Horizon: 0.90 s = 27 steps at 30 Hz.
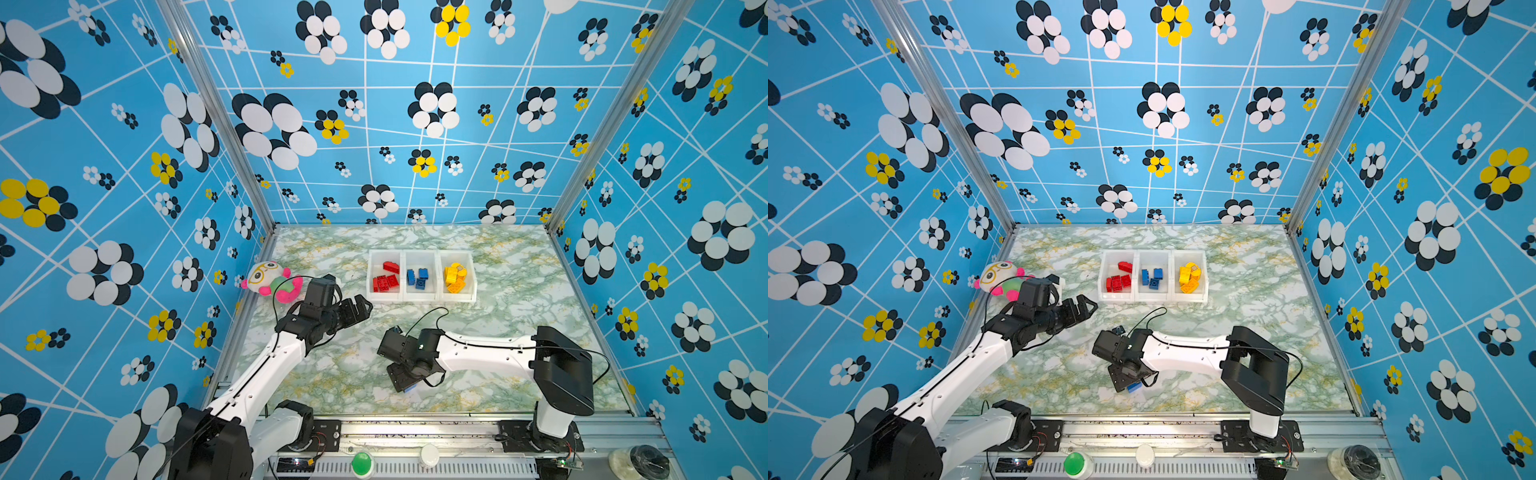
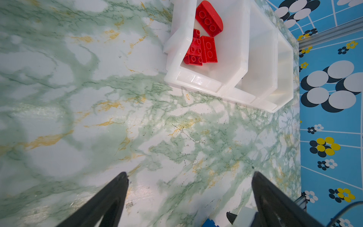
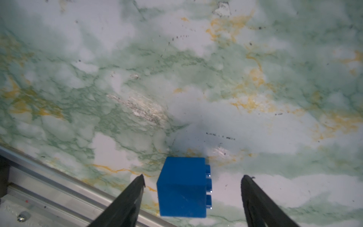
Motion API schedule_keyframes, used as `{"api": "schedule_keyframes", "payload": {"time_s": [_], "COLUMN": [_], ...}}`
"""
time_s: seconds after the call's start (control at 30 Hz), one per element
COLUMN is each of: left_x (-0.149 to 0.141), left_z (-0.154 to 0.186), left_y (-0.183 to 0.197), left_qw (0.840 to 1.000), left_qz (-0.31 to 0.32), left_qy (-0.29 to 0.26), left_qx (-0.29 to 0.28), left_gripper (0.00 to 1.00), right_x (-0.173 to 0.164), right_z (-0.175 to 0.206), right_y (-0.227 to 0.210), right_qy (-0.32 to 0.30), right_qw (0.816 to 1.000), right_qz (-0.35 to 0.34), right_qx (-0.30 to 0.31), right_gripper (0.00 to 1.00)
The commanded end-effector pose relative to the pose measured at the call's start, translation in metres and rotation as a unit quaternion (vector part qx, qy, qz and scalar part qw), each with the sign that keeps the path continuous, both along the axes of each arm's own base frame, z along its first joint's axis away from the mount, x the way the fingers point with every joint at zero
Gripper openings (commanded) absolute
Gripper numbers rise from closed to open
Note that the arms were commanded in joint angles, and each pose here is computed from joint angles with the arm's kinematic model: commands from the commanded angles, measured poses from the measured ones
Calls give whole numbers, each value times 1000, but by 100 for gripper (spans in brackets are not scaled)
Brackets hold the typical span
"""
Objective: Sort the legos into containers by color
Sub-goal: Pick up the lego from the bottom-center of the table.
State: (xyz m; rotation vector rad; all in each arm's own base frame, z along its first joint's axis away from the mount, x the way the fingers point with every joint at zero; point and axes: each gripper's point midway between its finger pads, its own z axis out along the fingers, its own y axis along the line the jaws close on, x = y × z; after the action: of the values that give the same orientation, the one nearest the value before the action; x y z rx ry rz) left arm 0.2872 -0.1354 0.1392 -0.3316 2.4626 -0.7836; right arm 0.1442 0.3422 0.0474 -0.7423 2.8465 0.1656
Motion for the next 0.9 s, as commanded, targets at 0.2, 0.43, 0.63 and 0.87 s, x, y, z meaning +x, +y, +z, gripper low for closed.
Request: {"api": "schedule_keyframes", "payload": {"time_s": [0.2, 0.43, 0.63, 0.87], "left_x": [-3, -3, -2, -3], "left_z": [-2, -2, -2, -1], "left_y": [3, 3, 3, 4], "left_qw": [1000, 1000, 1000, 1000], "left_qz": [4, 4, 4, 4], "left_qy": [1, 1, 0, 0], "left_qx": [3, 3, 3, 3], "left_gripper": [99, 99, 99, 99], "right_x": [-10, -14, -14, -13], "right_z": [-16, -24, -24, -22], "right_y": [-4, -7, -8, -8], "right_qy": [16, 22, 20, 16], "right_qw": [999, 998, 998, 998], "right_qz": [11, 13, 13, 11], "right_qx": [-47, -62, -65, -66], "right_gripper": [76, 73, 62, 49]}}
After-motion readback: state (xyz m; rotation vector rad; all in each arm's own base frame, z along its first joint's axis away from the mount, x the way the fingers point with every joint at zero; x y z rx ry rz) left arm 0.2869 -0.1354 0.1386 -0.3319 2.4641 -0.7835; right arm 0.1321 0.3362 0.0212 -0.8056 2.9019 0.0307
